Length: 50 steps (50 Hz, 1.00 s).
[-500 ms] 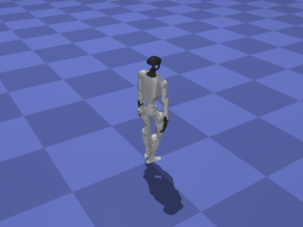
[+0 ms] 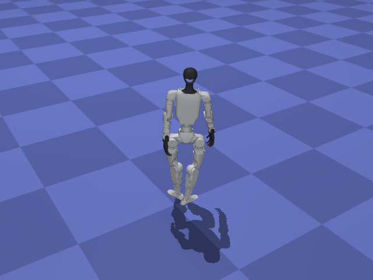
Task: In place motions
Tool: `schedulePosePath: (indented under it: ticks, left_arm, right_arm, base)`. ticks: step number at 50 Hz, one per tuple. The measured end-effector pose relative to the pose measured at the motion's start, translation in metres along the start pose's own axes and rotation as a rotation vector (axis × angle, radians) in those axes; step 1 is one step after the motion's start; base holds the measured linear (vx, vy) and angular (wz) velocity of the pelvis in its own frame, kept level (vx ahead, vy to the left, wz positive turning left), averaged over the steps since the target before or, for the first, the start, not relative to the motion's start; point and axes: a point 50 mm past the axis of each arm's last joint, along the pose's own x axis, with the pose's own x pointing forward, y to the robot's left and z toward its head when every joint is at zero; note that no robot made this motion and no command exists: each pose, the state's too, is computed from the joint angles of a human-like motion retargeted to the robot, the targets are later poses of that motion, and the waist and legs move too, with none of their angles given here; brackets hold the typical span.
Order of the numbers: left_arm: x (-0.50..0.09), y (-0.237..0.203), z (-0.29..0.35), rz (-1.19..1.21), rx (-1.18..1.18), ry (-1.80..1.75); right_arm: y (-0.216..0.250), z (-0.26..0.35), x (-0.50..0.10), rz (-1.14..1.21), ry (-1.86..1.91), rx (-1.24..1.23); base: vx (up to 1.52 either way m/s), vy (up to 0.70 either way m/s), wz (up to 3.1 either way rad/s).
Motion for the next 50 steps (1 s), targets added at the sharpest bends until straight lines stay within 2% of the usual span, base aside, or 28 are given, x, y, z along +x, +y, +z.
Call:
schedulePosePath:
  ticks: [5,10,18,25,32,40,45,50]
  left_arm:
    - [0.0,-0.005,0.008,-0.023,-0.018,-0.051]
    - [-0.001,-0.01,0.022,-0.04,-0.006,-0.094]
    - [-0.006,-0.012,0.044,-0.034,0.125,-0.148]
    - [-0.014,-0.016,0.074,-0.026,0.287,-0.208]
    - [-0.018,-0.012,0.086,-0.01,0.351,-0.235]
    - [-0.015,-0.015,0.075,-0.006,0.362,-0.176]
    - [-0.011,-0.019,0.063,-0.041,0.307,-0.152]
    - [-0.009,-0.014,0.054,-0.022,0.379,-0.105]
  right_arm:
    - [0.018,0.017,0.0,0.068,-0.062,0.013]
    - [0.036,0.02,0.0,0.142,-0.074,-0.08]
    - [0.041,-0.006,0.003,0.108,0.009,-0.24]
    - [0.041,-0.043,0.003,0.104,0.157,-0.1]
    - [0.056,-0.071,0.001,0.152,0.231,0.057]
    - [0.071,-0.104,-0.005,0.206,0.342,-0.005]
    - [0.065,-0.086,-0.001,0.173,0.295,-0.089]
    - [0.059,-0.047,0.003,0.158,0.151,-0.116]
  base:
    - [0.23,-0.18,0.45]
    - [0.27,-0.17,0.31]
    - [0.27,-0.16,0.55]
    - [0.1,-0.2,0.78]
    - [0.0,-0.22,1.1]
    - [0.06,-0.11,0.37]
    - [-0.04,-0.09,0.09]
    - [-0.05,-0.02,0.26]
